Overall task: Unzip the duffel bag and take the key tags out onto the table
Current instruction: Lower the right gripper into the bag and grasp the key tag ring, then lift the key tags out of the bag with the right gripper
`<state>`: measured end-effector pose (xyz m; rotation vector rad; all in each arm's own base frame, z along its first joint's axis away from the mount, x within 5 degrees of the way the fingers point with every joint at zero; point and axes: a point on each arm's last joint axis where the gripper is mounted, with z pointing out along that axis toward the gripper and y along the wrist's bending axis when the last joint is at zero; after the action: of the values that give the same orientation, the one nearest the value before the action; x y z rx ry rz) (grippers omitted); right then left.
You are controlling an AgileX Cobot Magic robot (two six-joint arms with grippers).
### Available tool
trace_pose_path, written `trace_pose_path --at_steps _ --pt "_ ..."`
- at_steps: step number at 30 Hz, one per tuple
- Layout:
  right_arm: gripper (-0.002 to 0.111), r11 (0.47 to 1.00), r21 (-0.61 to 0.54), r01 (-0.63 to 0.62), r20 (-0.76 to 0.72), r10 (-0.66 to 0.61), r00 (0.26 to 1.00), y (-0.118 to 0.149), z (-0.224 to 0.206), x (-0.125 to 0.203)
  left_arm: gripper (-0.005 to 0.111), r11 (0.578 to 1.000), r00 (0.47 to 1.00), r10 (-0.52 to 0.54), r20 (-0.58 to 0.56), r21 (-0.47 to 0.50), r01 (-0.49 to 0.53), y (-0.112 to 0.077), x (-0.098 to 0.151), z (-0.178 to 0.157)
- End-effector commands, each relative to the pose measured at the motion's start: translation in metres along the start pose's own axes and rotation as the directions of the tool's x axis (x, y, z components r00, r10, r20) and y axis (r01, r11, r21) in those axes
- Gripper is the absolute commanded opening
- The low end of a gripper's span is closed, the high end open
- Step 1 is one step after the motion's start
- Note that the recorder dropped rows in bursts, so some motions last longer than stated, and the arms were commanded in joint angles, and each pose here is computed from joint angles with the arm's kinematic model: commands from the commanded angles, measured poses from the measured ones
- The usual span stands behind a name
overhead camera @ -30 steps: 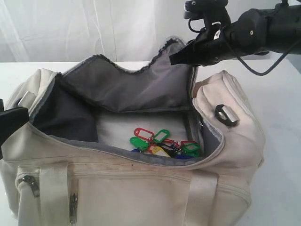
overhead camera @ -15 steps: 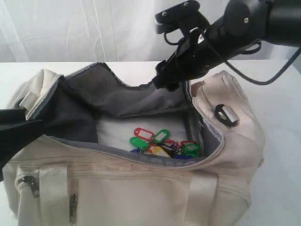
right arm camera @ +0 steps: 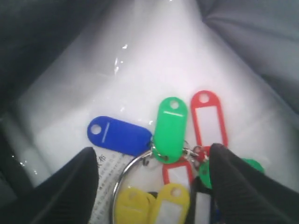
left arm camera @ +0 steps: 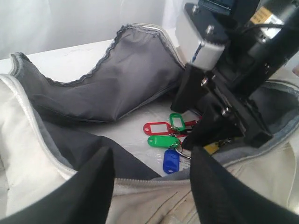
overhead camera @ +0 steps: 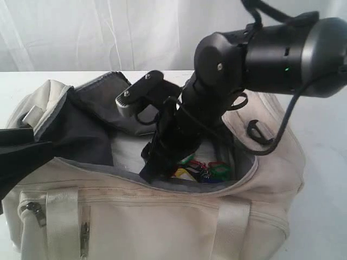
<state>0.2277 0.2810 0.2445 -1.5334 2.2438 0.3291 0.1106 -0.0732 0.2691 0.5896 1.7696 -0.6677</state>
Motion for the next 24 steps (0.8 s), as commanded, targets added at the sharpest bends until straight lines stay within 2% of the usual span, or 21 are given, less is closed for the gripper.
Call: trace_pose_path --at_steps 1,9,11,12,14,15,16,18,24 --pt "0.063 0.998 -0.034 0.055 -0.068 -0.058 0.996 0.004 0.029 0.005 0.054 1.000 1.000 0.005 -0.006 0.001 -0.005 -0.001 0.003 -0.001" --pt "0.063 0.996 -0.038 0.085 -0.180 -0.090 0.980 -0.002 0.084 0.019 0.054 1.000 1.000 0.005 -0.006 0.001 -0.005 -0.001 0.003 -0.001" --pt "0.060 0.996 -0.044 0.080 -0.199 -0.087 0.976 -0.002 0.094 0.023 0.054 1.000 1.000 0.005 -0.006 0.001 -0.005 -0.001 0.003 -0.001" --pt "0.056 0.996 -0.049 0.078 -0.209 -0.087 0.974 -0.002 0.097 0.024 0.054 1.000 1.000 0.005 -0.006 0.001 -0.005 -0.001 0.003 -0.001" --pt "0.039 0.995 -0.059 0.076 -0.232 -0.088 0.969 -0.001 0.099 0.027 0.054 1.000 1.000 0.005 -0.006 0.001 -0.005 -0.001 0.003 -0.001" --pt "0.030 0.995 -0.062 0.078 -0.241 -0.091 0.966 -0.001 0.099 0.028 0.054 1.000 1.000 0.005 -0.006 0.001 -0.005 -0.001 0.003 -0.001" --pt "0.016 0.994 -0.064 0.088 -0.255 -0.101 0.962 -0.001 0.098 0.029 0.054 1.000 1.000 0.005 -0.006 0.001 -0.005 -0.001 0.003 -0.001" --pt "0.000 0.992 -0.056 0.112 -0.264 -0.123 0.957 -0.003 0.093 0.028 0.054 1.000 1.000 0.005 -0.006 0.001 -0.005 -0.001 0.003 -0.001" --pt "0.000 0.991 0.004 0.136 -0.143 -0.134 0.980 -0.005 0.046 0.003 0.054 1.000 1.000 0.005 -0.006 0.001 -0.005 -0.001 0.003 -0.001"
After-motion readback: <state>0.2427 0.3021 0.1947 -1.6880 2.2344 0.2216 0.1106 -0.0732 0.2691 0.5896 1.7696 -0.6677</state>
